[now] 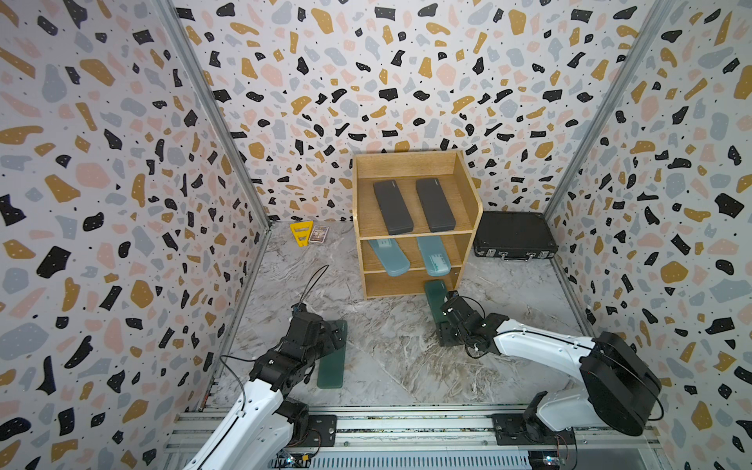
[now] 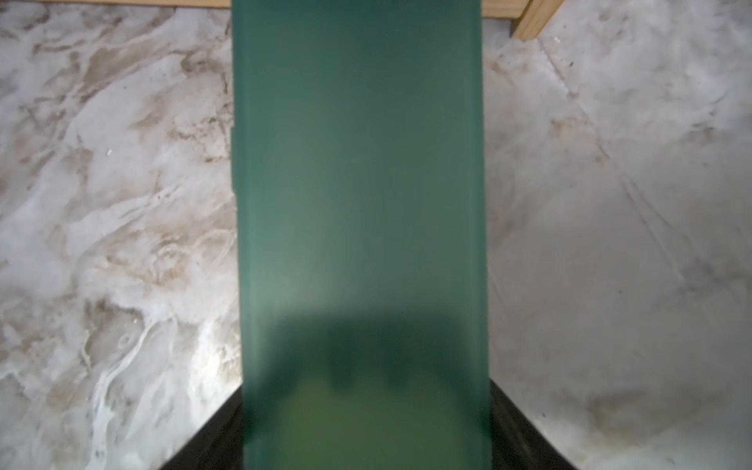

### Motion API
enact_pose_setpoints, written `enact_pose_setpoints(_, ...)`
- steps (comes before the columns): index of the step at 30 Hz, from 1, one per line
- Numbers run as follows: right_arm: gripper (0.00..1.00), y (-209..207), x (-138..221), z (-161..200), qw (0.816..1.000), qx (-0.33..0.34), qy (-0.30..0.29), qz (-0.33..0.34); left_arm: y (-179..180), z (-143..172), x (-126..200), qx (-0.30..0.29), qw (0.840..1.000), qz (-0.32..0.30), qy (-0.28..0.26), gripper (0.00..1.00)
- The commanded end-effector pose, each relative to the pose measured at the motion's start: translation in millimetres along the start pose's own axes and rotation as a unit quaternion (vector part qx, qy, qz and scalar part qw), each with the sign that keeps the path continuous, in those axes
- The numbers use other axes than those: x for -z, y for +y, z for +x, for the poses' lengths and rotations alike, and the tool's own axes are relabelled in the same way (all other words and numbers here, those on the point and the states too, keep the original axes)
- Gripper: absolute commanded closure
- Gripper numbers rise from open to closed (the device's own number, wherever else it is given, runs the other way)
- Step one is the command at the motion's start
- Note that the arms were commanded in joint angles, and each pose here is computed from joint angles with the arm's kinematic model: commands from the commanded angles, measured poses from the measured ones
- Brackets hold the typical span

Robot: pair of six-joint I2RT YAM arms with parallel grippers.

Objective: Place the pencil cases on the shelf according to color
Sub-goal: Place the pencil case on the shelf.

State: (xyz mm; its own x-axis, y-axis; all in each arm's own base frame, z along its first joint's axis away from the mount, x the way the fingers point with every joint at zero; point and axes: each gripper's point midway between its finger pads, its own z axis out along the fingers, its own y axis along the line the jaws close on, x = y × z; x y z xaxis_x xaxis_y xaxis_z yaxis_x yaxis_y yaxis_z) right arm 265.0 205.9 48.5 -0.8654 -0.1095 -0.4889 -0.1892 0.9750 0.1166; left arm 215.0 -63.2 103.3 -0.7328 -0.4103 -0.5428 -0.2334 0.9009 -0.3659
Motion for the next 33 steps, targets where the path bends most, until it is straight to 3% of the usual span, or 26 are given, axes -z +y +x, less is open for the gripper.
enact_pose_setpoints(1,0.66,16,7,-47,0.997,-0.04,-0.053,-0.031,-12,-12,6,0.005,1.0,0.022,-0.017,0.0)
enact_pose_setpoints(9,0.66,17,-10,-79,0.995,-0.075,-0.061,-0.023,-17,-12,-4,0.005,1.0,0.027,-0.012,0.0)
enact_pose_setpoints(17,0.6,15,-27,-94,0.996,-0.064,-0.06,-0.001,-23,-12,-14,0.002,0.999,0.033,-0.004,0.0)
enact_pose_setpoints(20,0.53,12,-29,-96,0.997,-0.06,-0.057,0.011,-23,-13,-16,0.001,0.999,0.033,-0.003,0.0)
enact_pose_setpoints(23,0.35,12,-27,-97,0.997,-0.059,-0.058,0.01,-22,-12,-18,-0.002,1.0,0.029,-0.002,0.0)
enact_pose_setpoints(27,0.21,13,-20,-98,0.996,-0.057,-0.062,0.005,-22,-11,-19,-0.002,1.0,0.03,0.0,0.0)
enact_pose_setpoints(33,0.12,12,3,-104,0.996,-0.054,-0.076,-0.003,-20,-10,-18,-0.004,1.0,0.028,-0.001,0.0)
